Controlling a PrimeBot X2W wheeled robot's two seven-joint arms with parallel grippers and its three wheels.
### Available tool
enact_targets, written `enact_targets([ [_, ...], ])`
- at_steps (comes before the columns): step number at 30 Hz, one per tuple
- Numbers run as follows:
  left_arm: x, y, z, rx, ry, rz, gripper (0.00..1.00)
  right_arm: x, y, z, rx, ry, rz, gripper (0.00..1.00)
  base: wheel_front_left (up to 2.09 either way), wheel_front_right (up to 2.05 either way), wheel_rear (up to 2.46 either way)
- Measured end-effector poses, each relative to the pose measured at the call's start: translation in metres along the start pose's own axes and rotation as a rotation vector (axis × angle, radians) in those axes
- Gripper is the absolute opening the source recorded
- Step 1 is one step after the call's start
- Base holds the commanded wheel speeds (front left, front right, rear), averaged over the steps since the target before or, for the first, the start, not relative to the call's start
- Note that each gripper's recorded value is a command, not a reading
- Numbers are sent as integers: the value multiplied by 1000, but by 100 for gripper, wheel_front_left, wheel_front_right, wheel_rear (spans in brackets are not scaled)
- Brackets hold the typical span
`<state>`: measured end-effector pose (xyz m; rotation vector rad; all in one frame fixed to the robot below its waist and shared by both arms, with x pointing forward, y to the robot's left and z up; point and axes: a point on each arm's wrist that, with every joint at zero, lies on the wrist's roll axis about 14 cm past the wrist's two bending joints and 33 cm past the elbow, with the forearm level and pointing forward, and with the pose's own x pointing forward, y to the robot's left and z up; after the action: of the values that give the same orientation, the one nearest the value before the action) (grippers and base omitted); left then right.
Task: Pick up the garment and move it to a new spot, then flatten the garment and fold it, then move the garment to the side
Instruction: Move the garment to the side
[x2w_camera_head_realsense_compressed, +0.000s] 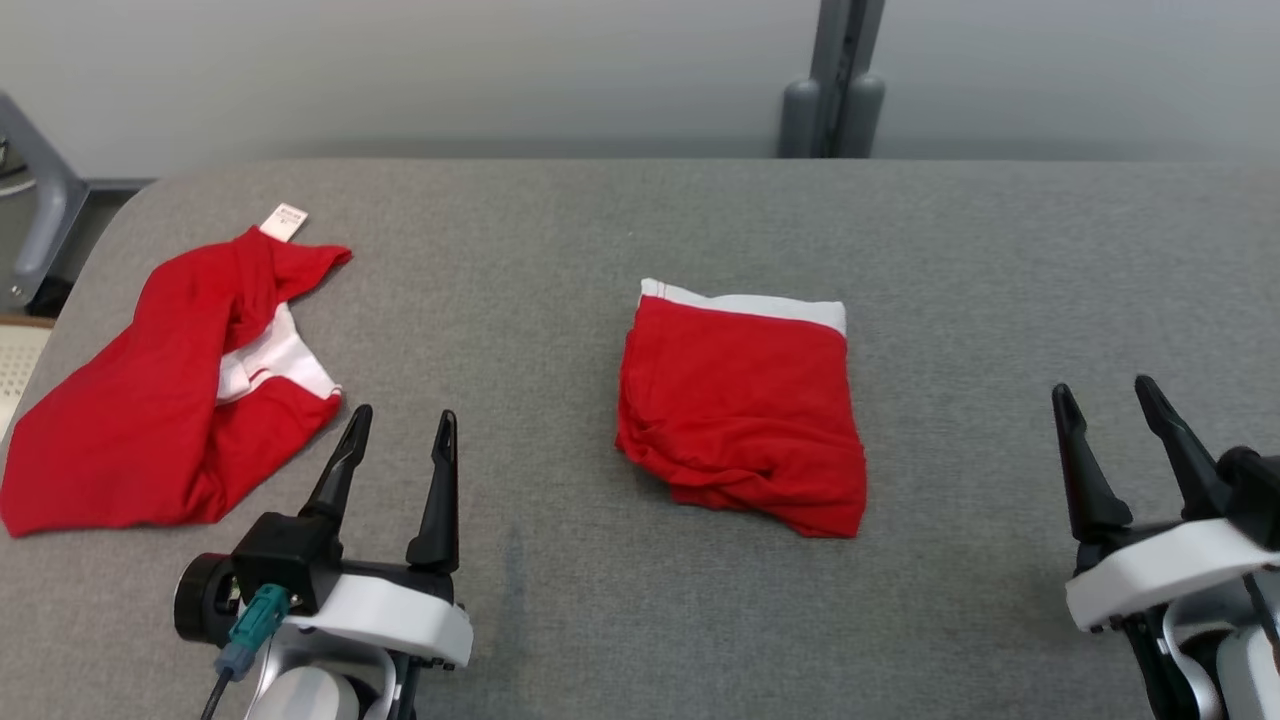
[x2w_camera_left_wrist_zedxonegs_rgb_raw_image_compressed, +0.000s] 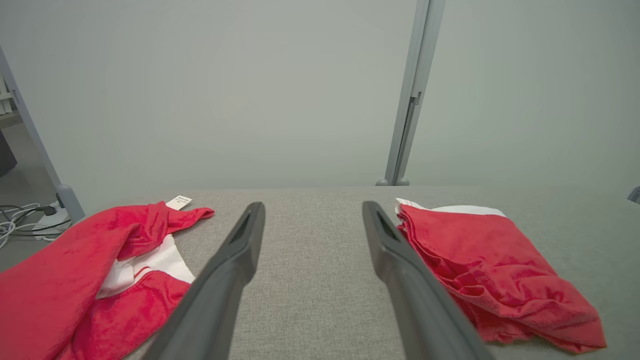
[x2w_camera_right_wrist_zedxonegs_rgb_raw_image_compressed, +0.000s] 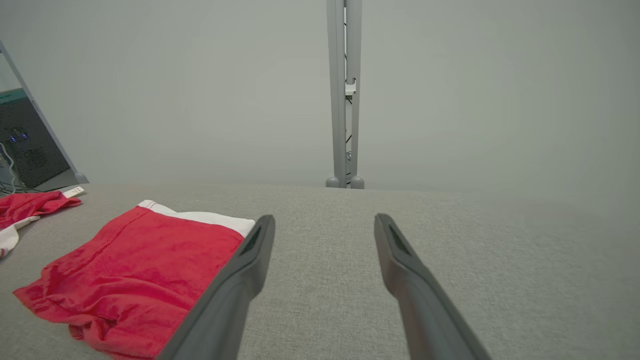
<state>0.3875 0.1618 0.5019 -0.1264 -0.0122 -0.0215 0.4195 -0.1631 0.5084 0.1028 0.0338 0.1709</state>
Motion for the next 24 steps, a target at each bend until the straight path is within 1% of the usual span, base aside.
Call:
enact_targets([
  [4, 9, 5, -6, -6, 3, 21, 100, 34, 22, -25, 3, 76, 91, 100, 0, 0, 0],
  [6, 12, 10, -10, -8, 9, 36, 100, 48, 39, -44, 10, 129, 147, 100, 0, 0, 0],
  [9, 14, 19, -16, -2, 18, 64, 100, 63, 66, -72, 22, 213, 233, 100, 0, 0, 0],
  [12, 15, 26, -21, 1, 30, 83, 100, 68, 88, -103, 34, 310, 300, 100, 0, 0, 0],
  [17, 16, 35, -26, 10, 42, 112, 100, 69, 106, -140, 55, 438, 351, 100, 0, 0, 0],
  [22, 19, 34, -27, 13, 41, 109, 100, 72, 112, -147, 70, 476, 370, 100, 0, 0, 0],
  [23, 19, 34, -27, 12, 42, 106, 100, 72, 112, -147, 76, 480, 373, 43, 0, 0, 0],
  [24, 19, 33, -28, 11, 42, 104, 100, 73, 113, -147, 69, 479, 380, 0, 0, 0, 0],
])
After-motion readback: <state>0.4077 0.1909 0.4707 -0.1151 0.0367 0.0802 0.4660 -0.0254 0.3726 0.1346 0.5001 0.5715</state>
